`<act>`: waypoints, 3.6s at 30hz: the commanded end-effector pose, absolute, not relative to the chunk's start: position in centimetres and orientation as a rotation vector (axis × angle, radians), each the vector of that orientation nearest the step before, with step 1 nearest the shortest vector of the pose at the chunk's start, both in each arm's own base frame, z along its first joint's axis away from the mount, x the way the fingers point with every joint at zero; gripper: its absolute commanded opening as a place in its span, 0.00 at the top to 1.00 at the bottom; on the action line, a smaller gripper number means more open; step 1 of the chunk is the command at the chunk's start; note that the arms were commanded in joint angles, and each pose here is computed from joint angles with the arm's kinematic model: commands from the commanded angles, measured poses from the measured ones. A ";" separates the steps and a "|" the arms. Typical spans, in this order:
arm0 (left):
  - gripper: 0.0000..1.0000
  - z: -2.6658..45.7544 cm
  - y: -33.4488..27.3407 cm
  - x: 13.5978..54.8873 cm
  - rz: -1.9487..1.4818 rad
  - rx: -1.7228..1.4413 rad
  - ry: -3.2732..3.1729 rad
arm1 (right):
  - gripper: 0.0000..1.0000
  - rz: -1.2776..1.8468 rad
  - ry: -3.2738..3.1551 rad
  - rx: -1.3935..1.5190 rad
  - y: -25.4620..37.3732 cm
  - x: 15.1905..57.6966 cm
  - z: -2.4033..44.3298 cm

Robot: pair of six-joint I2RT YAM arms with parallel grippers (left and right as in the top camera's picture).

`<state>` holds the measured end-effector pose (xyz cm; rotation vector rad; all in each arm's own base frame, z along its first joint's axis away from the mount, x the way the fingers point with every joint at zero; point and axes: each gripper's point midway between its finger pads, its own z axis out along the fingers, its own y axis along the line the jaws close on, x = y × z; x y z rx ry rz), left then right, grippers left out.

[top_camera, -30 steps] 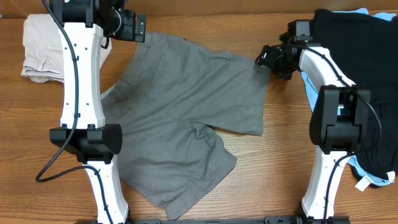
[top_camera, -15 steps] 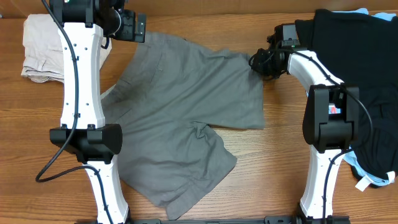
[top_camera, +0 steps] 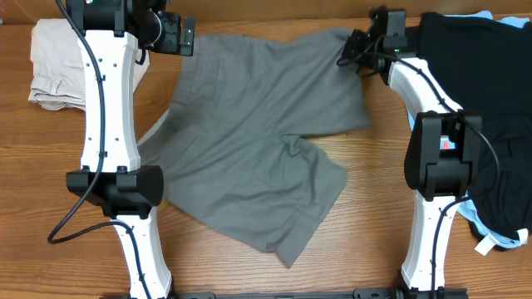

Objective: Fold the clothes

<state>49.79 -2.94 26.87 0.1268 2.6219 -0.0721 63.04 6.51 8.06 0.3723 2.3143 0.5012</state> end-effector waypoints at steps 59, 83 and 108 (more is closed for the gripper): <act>0.00 24.0 2.5 38.2 0.096 -0.001 2.917 | 0.00 0.393 3.194 0.124 20.1 26.0 11.9; 0.00 7.1 4.8 36.0 0.042 -0.022 3.094 | 0.00 0.235 3.398 0.107 24.0 15.4 6.0; 0.26 0.7 8.0 33.8 0.022 -0.528 3.023 | 0.02 0.258 3.375 -0.159 25.6 13.3 4.7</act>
